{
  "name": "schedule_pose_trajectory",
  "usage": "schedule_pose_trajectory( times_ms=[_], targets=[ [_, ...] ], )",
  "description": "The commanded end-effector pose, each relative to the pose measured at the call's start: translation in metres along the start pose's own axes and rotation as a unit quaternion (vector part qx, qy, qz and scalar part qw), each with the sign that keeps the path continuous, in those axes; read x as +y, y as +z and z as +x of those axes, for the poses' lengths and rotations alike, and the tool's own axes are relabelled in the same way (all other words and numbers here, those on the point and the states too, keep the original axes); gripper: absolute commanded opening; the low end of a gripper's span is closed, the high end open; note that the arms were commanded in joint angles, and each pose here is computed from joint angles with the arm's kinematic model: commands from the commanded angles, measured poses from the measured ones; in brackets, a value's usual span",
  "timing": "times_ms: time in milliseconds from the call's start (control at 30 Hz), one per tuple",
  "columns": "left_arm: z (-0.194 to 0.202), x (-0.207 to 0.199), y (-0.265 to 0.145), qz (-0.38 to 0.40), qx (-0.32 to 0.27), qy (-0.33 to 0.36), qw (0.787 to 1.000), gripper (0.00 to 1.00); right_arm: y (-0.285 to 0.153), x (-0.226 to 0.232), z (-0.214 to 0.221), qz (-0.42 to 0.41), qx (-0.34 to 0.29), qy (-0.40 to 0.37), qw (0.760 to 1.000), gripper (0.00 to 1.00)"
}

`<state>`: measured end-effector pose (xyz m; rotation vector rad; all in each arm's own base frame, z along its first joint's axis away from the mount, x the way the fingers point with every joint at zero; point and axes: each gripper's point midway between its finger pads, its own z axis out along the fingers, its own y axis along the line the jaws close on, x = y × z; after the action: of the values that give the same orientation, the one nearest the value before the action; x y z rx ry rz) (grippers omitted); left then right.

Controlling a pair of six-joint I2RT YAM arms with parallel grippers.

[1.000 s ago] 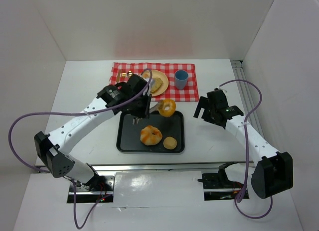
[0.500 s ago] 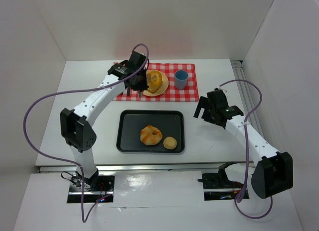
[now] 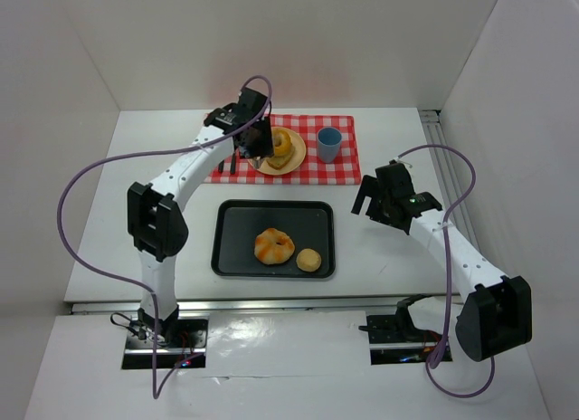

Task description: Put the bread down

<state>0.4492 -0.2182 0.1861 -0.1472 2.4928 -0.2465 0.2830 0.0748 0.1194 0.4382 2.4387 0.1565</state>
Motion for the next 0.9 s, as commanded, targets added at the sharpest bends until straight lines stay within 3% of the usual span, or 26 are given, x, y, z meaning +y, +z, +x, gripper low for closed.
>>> schedule_pose_trajectory(
  times_ms=[0,267,367,533,733,867],
  targets=[
    [-0.039,-0.017,-0.054,0.046,-0.069,-0.003,0.997,0.58,-0.005,0.004,-0.008,-0.004,-0.016,0.002,1.000,1.00],
    [-0.062,-0.015,-0.121,0.068,-0.127,0.004,0.990,0.56,-0.005,0.004,-0.008,-0.004,-0.016,0.002,1.000,1.00],
    [-0.064,0.026,-0.122,0.000,-0.148,-0.002,0.989,0.56,-0.005,0.004,-0.008,-0.004,-0.016,0.002,1.000,1.00],
    [-0.050,0.143,-0.114,-0.157,-0.168,-0.041,0.972,0.56,-0.006,0.003,-0.005,-0.011,-0.018,-0.002,1.000,1.00],
    [-0.039,0.201,-0.089,-0.171,-0.187,-0.085,0.964,0.56,0.001,0.004,-0.002,-0.012,-0.012,-0.007,1.000,1.00],
    [-0.027,0.227,-0.049,-0.179,-0.140,-0.102,0.969,0.56,0.005,0.012,-0.005,-0.024,-0.012,-0.006,1.000,1.00]
  ],
)
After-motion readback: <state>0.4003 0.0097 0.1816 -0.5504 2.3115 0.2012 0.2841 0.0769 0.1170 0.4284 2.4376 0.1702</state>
